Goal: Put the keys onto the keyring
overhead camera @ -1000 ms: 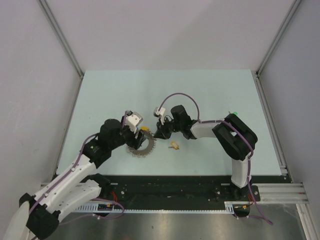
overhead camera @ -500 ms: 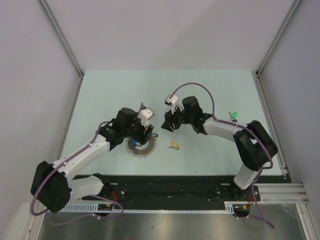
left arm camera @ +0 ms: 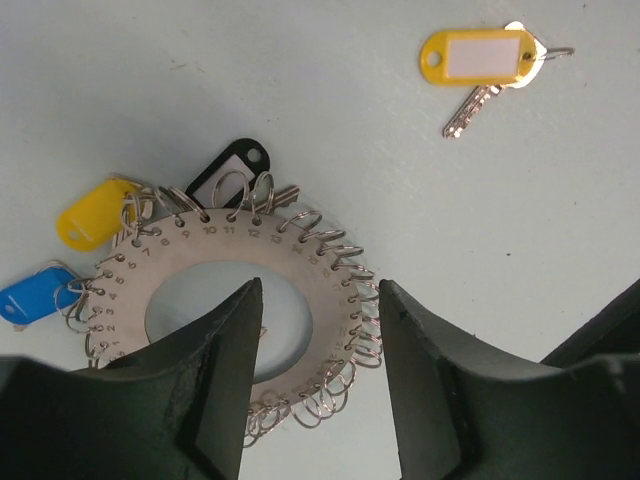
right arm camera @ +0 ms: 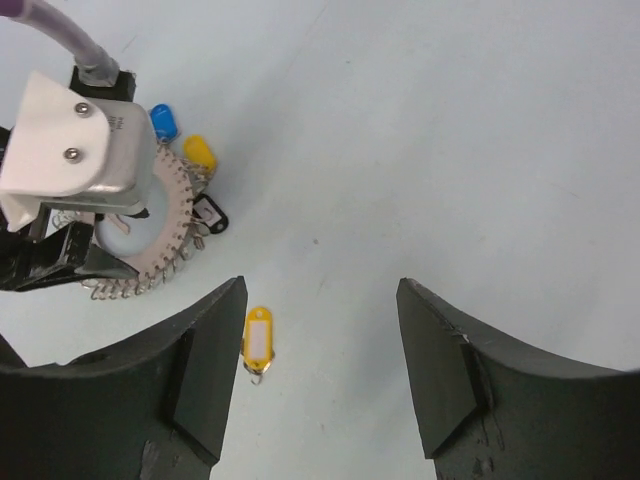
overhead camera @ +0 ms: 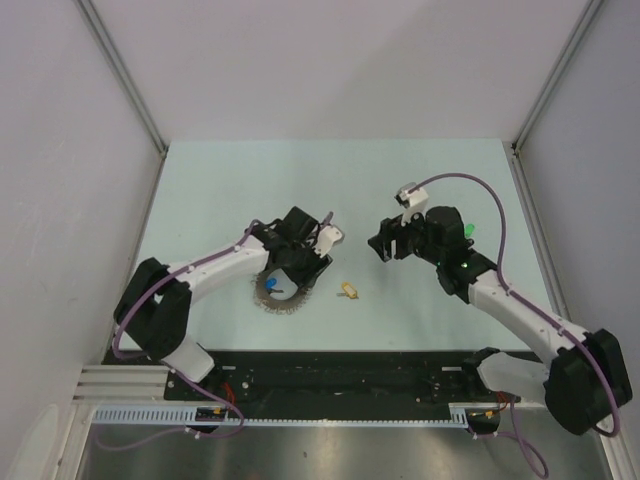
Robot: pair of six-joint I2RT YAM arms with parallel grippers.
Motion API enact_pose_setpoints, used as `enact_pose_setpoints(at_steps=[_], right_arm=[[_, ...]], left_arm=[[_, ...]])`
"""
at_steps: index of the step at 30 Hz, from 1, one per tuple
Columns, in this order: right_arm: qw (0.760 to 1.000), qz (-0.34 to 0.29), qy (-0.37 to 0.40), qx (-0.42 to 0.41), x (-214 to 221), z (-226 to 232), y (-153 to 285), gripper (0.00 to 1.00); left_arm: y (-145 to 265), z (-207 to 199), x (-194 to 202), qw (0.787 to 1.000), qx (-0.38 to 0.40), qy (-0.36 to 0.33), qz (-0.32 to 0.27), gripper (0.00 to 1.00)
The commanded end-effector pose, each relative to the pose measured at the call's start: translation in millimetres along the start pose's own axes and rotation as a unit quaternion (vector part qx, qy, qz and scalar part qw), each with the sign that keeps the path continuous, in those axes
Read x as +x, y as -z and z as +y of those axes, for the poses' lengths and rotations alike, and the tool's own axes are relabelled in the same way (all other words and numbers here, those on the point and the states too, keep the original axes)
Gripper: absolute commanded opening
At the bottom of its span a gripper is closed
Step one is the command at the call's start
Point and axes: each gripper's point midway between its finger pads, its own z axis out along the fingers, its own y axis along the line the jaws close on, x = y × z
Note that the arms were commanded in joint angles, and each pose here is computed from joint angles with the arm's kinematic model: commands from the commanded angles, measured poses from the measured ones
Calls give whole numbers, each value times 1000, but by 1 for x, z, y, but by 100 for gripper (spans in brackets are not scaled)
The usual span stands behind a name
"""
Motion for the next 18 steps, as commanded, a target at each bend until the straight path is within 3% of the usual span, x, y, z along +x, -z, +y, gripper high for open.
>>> enact_pose_setpoints(at_steps=[1,9,18], right_arm=[[997,-32,-4,77,0,-21,29,68],[994,-60,-3,88,3,-22,47,68],[994,-65,-1,90,3,-23,48,68]], left_arm=[[-1,-9,-8,999,8,-33,22,52],[-13,-24,-5,997,-12,-60,40,53],[-15,-3,-34,996,-64,-59,17,54]])
